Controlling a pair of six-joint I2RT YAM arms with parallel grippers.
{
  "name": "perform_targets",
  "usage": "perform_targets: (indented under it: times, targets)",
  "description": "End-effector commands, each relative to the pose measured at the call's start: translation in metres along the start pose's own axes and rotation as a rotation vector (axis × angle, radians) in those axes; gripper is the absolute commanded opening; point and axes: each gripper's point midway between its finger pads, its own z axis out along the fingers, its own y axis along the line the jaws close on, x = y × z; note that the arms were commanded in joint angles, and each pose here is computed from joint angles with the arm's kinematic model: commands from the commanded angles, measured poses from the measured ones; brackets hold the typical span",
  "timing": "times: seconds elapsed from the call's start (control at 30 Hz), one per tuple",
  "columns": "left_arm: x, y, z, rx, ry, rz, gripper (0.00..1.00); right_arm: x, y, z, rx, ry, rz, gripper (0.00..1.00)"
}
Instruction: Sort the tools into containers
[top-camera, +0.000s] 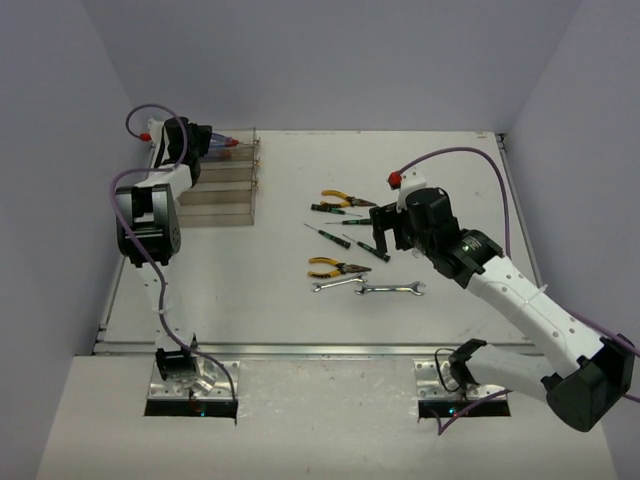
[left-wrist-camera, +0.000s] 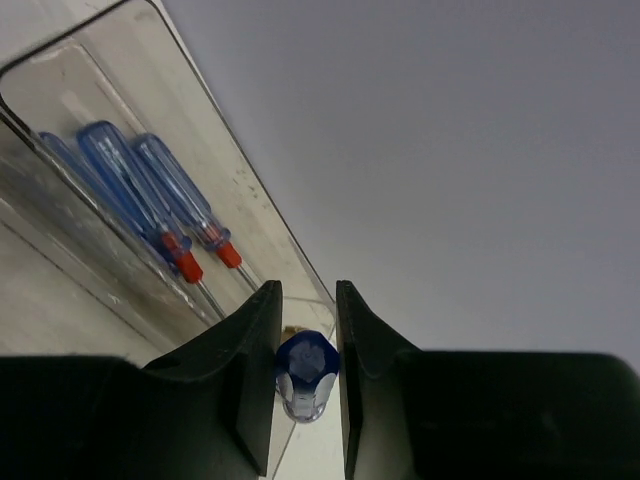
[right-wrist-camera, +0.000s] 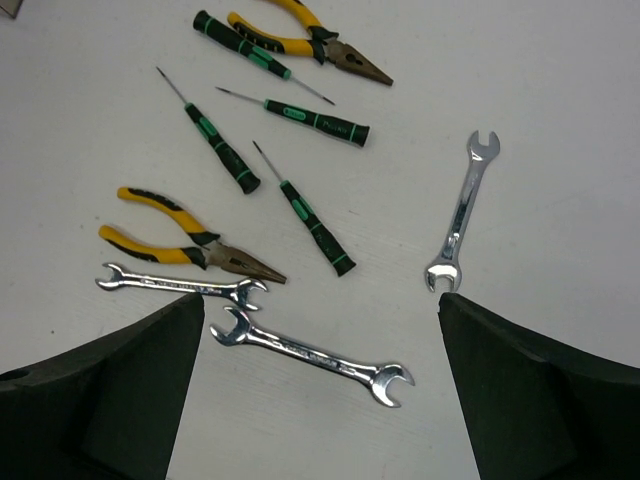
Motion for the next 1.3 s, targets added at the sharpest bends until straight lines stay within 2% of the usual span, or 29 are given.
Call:
perform_targets:
  times: [0.0, 0.1, 0.13, 0.23, 0.27, 0.3, 0.33, 0.37, 0.4, 0.43, 0.53, 0.57, 0.63, 0.73, 0.8, 0.87, 1.03, 1.07, 1.13, 1.2, 1.27]
  targets:
    - [-0.038, -0.033, 0.027, 0.094, -0.042, -0.083, 0.0, 0.002, -0.005, 0.007, 0.035, 0.011, -0.021, 0.99]
    - [-0.034, -0.012, 0.053, 0.048, -0.04, -0.055, 0.0, 0.006, -0.004, 0.013, 0.036, 0.021, -0.026, 0.99]
    - [-0.037, -0.022, 0.057, 0.067, -0.045, -0.049, 0.0, 0.007, -0.003, 0.013, 0.031, 0.021, -0.026, 0.99]
    - [-0.033, -0.009, 0.067, 0.047, -0.041, -0.042, 0.0, 0.008, -0.001, 0.018, 0.022, 0.024, -0.027, 0.99]
    - [-0.032, -0.004, 0.068, 0.035, -0.043, -0.044, 0.01, 0.008, 0.0, 0.019, 0.018, 0.028, -0.03, 0.99]
    - [-0.031, 0.0, 0.069, 0.025, -0.048, -0.044, 0.07, 0.009, 0.0, 0.02, 0.02, 0.033, -0.033, 0.99]
    - [-0.031, 0.0, 0.069, 0.024, -0.048, -0.045, 0.07, 0.009, 0.002, 0.02, 0.014, 0.033, -0.033, 0.99]
    - [-0.031, 0.003, 0.069, 0.021, -0.045, -0.051, 0.25, 0.01, 0.002, 0.021, 0.01, 0.036, -0.037, 0.99]
    - [-0.03, 0.003, 0.069, 0.023, -0.04, -0.051, 0.39, 0.01, 0.002, 0.021, 0.011, 0.036, -0.037, 0.99]
    - [-0.031, 0.0, 0.068, 0.026, -0.041, -0.049, 0.59, 0.01, 0.002, 0.021, 0.011, 0.038, -0.039, 0.99]
    - [-0.038, -0.012, 0.06, 0.029, -0.052, -0.047, 0.91, 0.011, 0.003, 0.022, 0.008, 0.043, -0.044, 0.99]
    - [-0.046, -0.021, 0.055, 0.033, -0.069, -0.041, 0.98, 0.011, 0.003, 0.023, 0.005, 0.044, -0.044, 0.99]
    - [-0.06, -0.035, 0.047, 0.02, -0.097, -0.031, 1.0, 0.013, 0.004, 0.023, 0.001, 0.046, -0.045, 0.99]
    - [-0.087, -0.047, 0.025, -0.088, -0.146, -0.006, 1.0, 0.013, 0.003, 0.022, 0.005, 0.047, -0.047, 0.99]
    - [-0.102, -0.046, 0.004, -0.186, -0.176, 0.018, 1.0, 0.015, 0.002, 0.022, 0.01, 0.056, -0.05, 0.99]
    - [-0.117, -0.059, -0.018, -0.201, -0.199, 0.028, 1.0, 0.014, 0.002, 0.024, 0.009, 0.06, -0.043, 0.99]
    - [-0.11, -0.071, -0.081, -0.154, -0.085, 0.045, 1.0, 0.024, 0.029, 0.048, -0.132, 0.143, -0.108, 0.97]
    - [-0.104, -0.08, -0.096, -0.106, -0.057, 0.053, 1.0, 0.027, 0.032, 0.054, -0.148, 0.17, -0.123, 0.93]
    - [-0.075, -0.083, -0.146, -0.025, 0.047, 0.07, 1.0, 0.033, 0.034, 0.075, -0.143, 0.224, -0.15, 0.73]
    - [-0.042, -0.091, -0.198, 0.076, 0.095, 0.115, 1.0, 0.05, 0.031, 0.099, -0.125, 0.3, -0.186, 0.53]
    - [-0.015, -0.093, -0.233, 0.115, 0.115, 0.185, 1.0, 0.052, 0.027, 0.112, -0.127, 0.342, -0.192, 0.42]
